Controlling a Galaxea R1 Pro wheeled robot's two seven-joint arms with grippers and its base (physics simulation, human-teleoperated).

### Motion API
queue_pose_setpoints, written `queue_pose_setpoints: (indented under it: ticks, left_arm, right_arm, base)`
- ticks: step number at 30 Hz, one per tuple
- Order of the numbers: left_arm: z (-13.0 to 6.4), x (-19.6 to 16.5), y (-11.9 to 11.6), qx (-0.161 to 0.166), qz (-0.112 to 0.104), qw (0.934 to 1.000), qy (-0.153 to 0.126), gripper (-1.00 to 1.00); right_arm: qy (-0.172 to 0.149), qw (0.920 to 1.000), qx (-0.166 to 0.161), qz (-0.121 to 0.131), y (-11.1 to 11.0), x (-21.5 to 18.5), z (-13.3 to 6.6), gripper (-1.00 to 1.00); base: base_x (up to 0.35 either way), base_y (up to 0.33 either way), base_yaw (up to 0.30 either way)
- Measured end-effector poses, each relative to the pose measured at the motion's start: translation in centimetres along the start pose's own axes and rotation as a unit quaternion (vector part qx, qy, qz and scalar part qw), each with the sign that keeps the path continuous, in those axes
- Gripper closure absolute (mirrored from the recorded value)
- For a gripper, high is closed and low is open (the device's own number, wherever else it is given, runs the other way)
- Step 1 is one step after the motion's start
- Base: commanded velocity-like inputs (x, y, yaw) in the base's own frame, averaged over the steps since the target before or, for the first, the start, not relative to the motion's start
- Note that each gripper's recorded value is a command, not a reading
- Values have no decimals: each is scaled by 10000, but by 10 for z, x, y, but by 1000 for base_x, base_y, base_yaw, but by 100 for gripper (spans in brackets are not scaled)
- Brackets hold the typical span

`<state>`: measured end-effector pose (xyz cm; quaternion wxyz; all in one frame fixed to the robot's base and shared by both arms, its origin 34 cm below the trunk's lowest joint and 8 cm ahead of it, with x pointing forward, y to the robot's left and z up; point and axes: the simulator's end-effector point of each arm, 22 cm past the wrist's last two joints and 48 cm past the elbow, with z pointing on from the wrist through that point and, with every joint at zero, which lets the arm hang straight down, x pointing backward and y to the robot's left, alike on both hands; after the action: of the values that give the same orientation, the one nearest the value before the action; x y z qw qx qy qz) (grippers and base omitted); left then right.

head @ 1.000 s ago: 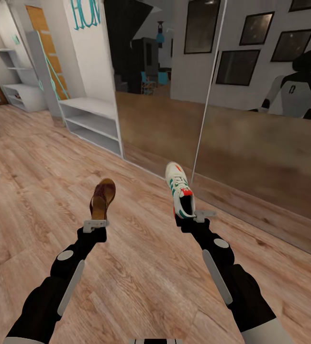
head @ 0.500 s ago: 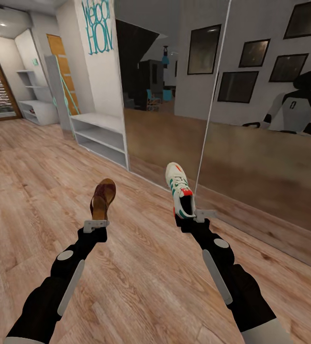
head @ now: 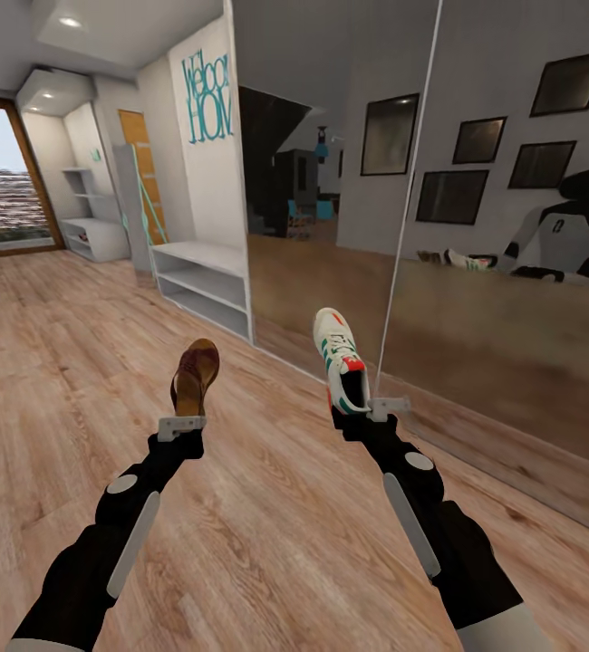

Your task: Pick up the two gym shoes and the two sandals from the corridor floor and place them onto the hallstand (shoe rack) in the corridor, making sure they are on the rack and not on the floor. Arrange them so the two gym shoes are next to each other and the two sandals are next to each other.

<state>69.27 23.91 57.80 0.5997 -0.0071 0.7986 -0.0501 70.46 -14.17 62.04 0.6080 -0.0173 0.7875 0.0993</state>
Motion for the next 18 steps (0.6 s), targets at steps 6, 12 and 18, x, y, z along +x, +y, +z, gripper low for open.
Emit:
queue_pose_setpoints:
  ticks: [6, 12, 18]
  left_arm:
    - [-8, -19, -2, 10, 12, 9999, -160, 100]
    - [-15, -31, -3, 16, 20, 9997, -260, 100]
    - [-17, -36, -4, 20, 25, 9995, -307, 100]
  right_arm:
    - [-167, 9999, -16, -30, 4, -20, -9, 100]
    - [-311, 9995, -30, -56, 7, -37, -18, 100]
    - [-361, 9993, -35, -63, 8, -42, -21, 100]
  base:
    - [0, 0, 76]
    - [0, 0, 69]
    - [0, 0, 67]
